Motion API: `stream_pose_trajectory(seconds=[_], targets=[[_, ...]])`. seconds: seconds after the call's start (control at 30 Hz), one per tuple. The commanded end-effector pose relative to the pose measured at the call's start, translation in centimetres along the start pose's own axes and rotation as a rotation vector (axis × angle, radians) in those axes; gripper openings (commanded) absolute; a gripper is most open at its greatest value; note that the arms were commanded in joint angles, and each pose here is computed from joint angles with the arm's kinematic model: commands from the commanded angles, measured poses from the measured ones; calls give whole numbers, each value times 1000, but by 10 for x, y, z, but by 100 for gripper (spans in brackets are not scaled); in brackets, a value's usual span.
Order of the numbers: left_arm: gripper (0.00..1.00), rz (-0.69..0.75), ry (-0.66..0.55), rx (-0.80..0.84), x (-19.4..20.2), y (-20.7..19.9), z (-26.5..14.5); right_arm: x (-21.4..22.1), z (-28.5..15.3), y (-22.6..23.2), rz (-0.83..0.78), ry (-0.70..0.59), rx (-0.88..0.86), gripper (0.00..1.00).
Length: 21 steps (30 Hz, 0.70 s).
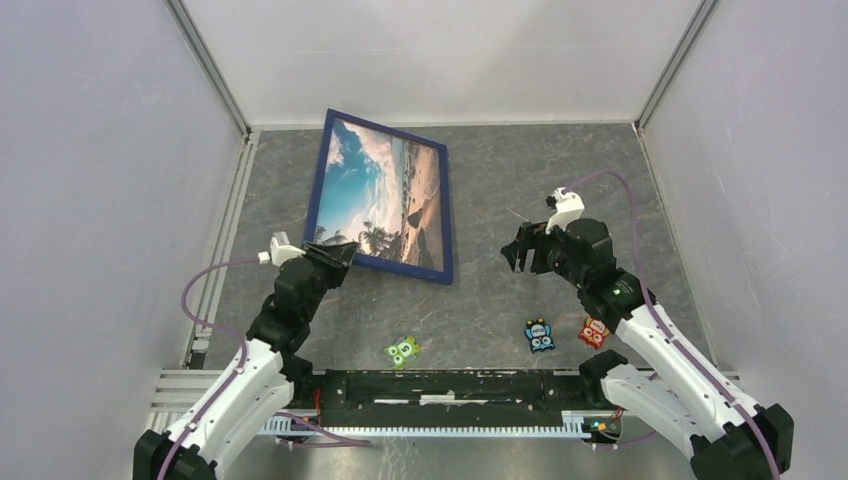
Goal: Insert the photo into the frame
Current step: Turn over the photo frame at the center of the board.
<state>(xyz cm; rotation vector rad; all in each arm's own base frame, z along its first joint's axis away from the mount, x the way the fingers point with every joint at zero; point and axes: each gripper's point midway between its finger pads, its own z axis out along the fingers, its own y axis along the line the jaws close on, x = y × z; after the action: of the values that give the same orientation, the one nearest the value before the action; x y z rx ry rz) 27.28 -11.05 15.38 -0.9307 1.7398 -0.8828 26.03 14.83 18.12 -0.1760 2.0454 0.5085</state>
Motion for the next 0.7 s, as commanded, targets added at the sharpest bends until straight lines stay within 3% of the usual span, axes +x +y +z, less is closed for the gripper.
stream_pose_trajectory(seconds=[0.0,0.17,0.37,0.57,0.67], targets=[[2,-73,-21,-148,6,47,7,-6,7,14,34,-25,-75,80],[2,-55,107,-138,32,48,16,-8,7,13,27,-25,-67,80],[2,-201,238,-58,74,38,31,-11,4,11,32,-49,-57,80],[2,-280,313,7,131,2,47,-10,4,9,30,-49,-46,80],[2,-387,385,48,166,-19,60,-11,1,8,27,-53,-37,80]])
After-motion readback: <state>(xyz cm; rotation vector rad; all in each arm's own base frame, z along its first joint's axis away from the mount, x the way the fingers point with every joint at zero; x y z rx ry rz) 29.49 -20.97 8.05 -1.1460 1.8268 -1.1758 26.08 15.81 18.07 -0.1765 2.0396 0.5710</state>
